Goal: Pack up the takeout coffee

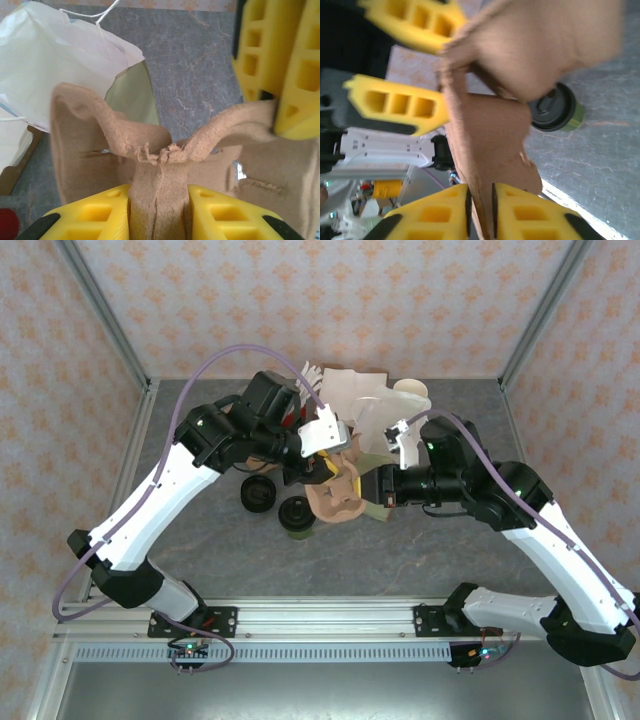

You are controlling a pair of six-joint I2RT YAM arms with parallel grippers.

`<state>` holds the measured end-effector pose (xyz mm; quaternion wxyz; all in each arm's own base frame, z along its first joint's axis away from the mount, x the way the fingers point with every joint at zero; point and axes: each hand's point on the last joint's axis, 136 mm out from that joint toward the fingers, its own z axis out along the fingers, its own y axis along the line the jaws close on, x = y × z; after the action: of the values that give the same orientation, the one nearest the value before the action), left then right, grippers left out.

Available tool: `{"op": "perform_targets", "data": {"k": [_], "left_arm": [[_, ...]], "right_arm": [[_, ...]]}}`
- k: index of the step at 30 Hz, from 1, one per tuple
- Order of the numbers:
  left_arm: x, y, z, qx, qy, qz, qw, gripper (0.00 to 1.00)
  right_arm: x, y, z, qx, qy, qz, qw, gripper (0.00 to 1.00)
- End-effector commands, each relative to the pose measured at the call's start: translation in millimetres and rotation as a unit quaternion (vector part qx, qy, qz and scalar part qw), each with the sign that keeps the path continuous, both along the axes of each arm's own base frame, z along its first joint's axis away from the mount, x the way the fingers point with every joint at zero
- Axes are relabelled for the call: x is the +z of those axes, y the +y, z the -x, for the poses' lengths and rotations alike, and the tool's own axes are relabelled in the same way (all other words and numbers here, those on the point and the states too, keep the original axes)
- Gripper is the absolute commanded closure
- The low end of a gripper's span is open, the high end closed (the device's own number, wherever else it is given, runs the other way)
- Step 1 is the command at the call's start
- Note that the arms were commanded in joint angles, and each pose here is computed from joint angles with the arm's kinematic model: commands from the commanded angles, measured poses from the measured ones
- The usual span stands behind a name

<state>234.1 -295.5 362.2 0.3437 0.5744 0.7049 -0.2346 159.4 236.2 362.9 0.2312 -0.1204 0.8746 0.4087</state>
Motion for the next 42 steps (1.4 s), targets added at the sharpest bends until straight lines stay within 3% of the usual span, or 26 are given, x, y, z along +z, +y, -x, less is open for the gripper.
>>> {"op": "perform_targets", "data": {"k": [1, 6, 11, 14, 26, 36, 42], "left_arm": [[14.4, 2.7, -0.6, 0.013, -0.010, 0.009, 1.000, 0.70], [22.4, 5.3, -11.5, 0.050, -0.021, 0.015, 0.998, 0.70], [31.3, 5.1, -13.4, 0.063, -0.024, 0.031, 0.997, 0.69], [34.7, 5.5, -12.0, 0.066, -0.021, 0.038, 0.997, 0.69], [42.2, 6.4, -3.0, 0.065, -0.005, 0.055, 0.996, 0.69], [54.3, 4.8, 1.5, 0.062, -0.002, 0.078, 0.995, 0.68], [53.1, 5.0, 2.7, 0.061, 0.002, 0.077, 0.995, 0.68]], "right_arm": [[7.0, -37.8, -13.6, -0.090, -0.044, 0.040, 0.994, 0.67], [9.8, -98.9, -41.1, -0.239, -0.107, 0.110, 0.959, 0.55], [6.1, -143.6, -74.1, -0.355, -0.129, 0.191, 0.906, 0.55], [-0.4, -151.8, -91.5, -0.381, -0.118, 0.223, 0.890, 0.55], [-39.0, -156.9, -145.7, -0.396, -0.063, 0.265, 0.877, 0.56], [-69.9, -139.1, -156.2, -0.378, -0.020, 0.239, 0.894, 0.56], [-85.0, -138.8, -159.6, -0.376, -0.007, 0.251, 0.892, 0.56]]}}
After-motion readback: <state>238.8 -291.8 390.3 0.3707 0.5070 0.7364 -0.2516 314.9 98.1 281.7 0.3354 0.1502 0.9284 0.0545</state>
